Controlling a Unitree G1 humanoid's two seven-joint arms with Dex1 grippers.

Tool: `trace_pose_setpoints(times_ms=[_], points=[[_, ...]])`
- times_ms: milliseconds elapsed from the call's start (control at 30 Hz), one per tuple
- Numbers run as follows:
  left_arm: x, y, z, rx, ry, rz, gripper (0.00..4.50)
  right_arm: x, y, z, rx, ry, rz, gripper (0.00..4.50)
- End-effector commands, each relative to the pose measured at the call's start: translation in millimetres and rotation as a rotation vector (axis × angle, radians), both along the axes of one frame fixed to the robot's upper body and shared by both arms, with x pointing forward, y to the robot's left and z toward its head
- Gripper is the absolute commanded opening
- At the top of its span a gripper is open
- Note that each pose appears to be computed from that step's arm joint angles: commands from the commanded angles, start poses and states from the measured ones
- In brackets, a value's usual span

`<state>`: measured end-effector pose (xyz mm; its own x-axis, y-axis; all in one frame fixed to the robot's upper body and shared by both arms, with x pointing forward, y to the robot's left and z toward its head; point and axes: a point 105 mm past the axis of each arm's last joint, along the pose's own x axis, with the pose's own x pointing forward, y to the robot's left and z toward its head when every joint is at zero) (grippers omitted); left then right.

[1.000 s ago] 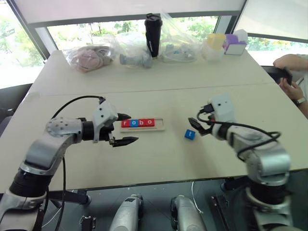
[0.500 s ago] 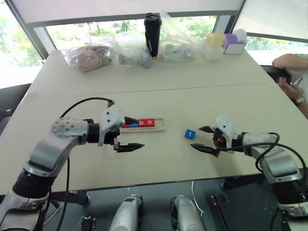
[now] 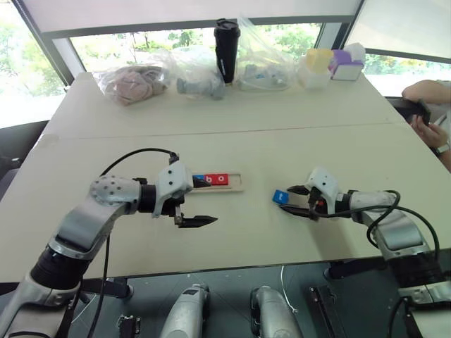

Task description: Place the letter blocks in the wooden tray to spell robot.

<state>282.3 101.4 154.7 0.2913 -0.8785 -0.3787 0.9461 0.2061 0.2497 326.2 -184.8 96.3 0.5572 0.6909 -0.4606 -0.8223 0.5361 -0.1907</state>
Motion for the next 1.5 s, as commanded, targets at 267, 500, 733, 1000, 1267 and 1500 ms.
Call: trace_pose_setpoints(times_ms=[267, 500, 733, 1000, 1267, 1500], points=[[7, 30, 5, 0.027, -0.04, 0.106, 4.5, 24, 31, 46, 0.031, -0.135, 0.099, 1.12], [21, 76, 14, 0.045, -0.061, 0.231, 4.5, 48, 88, 60, -0.018, -0.135, 0.296, 1.12], [20, 84, 14, 0.037, -0.071, 0.27, 4.5, 64, 109, 44, -0.094, -0.089, 0.366, 1.12], [12, 78, 10, 0.018, -0.066, 0.286, 4.5, 68, 110, 39, -0.147, -0.069, 0.424, 1.12], [11, 74, 10, 0.01, -0.065, 0.292, 4.5, 71, 116, 37, -0.145, -0.056, 0.438, 1.12], [11, 70, 11, 0.002, -0.068, 0.295, 4.5, 76, 116, 38, -0.16, -0.055, 0.429, 1.12]])
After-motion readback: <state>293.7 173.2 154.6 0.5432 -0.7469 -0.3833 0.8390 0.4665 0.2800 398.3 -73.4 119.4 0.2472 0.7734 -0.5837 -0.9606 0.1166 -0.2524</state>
